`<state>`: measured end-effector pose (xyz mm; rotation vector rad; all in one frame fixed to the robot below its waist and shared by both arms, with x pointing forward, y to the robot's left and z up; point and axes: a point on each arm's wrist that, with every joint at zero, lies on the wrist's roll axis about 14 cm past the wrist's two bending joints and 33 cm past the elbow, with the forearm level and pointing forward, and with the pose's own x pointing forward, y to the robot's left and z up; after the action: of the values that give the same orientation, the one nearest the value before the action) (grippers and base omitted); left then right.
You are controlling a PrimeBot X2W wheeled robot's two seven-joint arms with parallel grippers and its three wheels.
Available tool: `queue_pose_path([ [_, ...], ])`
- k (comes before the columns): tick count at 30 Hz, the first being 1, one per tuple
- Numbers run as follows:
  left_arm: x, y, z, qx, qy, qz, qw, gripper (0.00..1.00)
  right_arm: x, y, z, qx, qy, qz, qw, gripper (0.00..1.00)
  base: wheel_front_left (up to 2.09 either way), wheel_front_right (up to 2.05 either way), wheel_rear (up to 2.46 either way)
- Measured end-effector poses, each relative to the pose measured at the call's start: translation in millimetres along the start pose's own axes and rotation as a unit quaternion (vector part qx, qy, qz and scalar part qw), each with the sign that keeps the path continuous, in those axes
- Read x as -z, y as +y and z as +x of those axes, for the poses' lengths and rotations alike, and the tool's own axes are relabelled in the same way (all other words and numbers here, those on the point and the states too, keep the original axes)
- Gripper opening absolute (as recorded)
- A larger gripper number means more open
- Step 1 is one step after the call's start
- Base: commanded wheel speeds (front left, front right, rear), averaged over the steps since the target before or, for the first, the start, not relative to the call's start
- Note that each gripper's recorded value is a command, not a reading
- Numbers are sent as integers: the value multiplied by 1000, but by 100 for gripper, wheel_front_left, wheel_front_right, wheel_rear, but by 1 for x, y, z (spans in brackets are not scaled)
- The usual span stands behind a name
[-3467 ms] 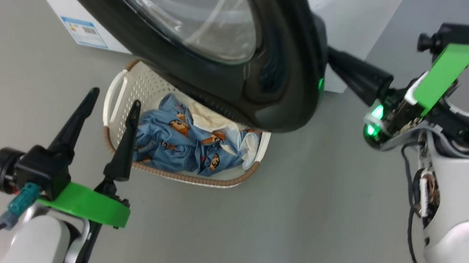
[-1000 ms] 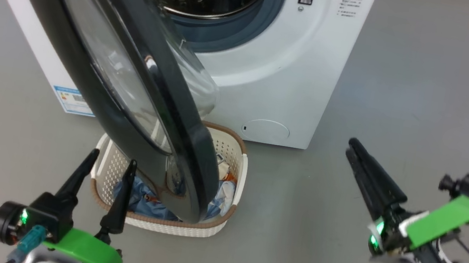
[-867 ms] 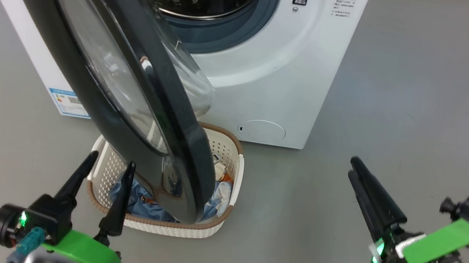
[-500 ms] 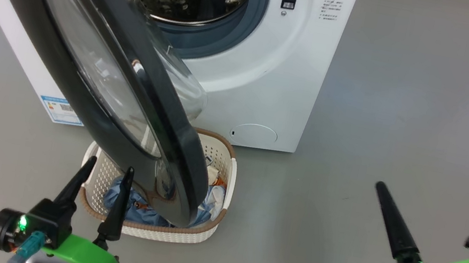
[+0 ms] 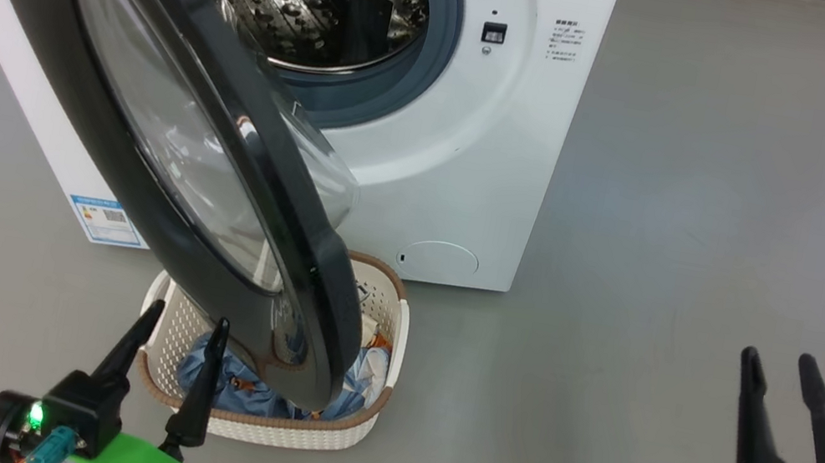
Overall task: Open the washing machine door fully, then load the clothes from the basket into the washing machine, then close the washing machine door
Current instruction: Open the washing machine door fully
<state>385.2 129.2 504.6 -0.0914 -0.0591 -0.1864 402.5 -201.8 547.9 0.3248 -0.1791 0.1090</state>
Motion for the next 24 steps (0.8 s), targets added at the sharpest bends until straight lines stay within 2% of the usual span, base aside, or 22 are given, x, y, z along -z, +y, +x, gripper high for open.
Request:
queue_pose_path([
  [6,-1,-1,-7,0,0,0,1000,100,10,9,-14,-4,13,-96,995,100,0,0,0],
  [10,0,-2,-11,-1,1,0,1000,100,19,17,-22,-10,25,-127,992,100,0,0,0],
  [24,5,-2,-14,-1,8,-1,1000,100,26,14,-28,3,33,-135,990,100,0,0,0],
])
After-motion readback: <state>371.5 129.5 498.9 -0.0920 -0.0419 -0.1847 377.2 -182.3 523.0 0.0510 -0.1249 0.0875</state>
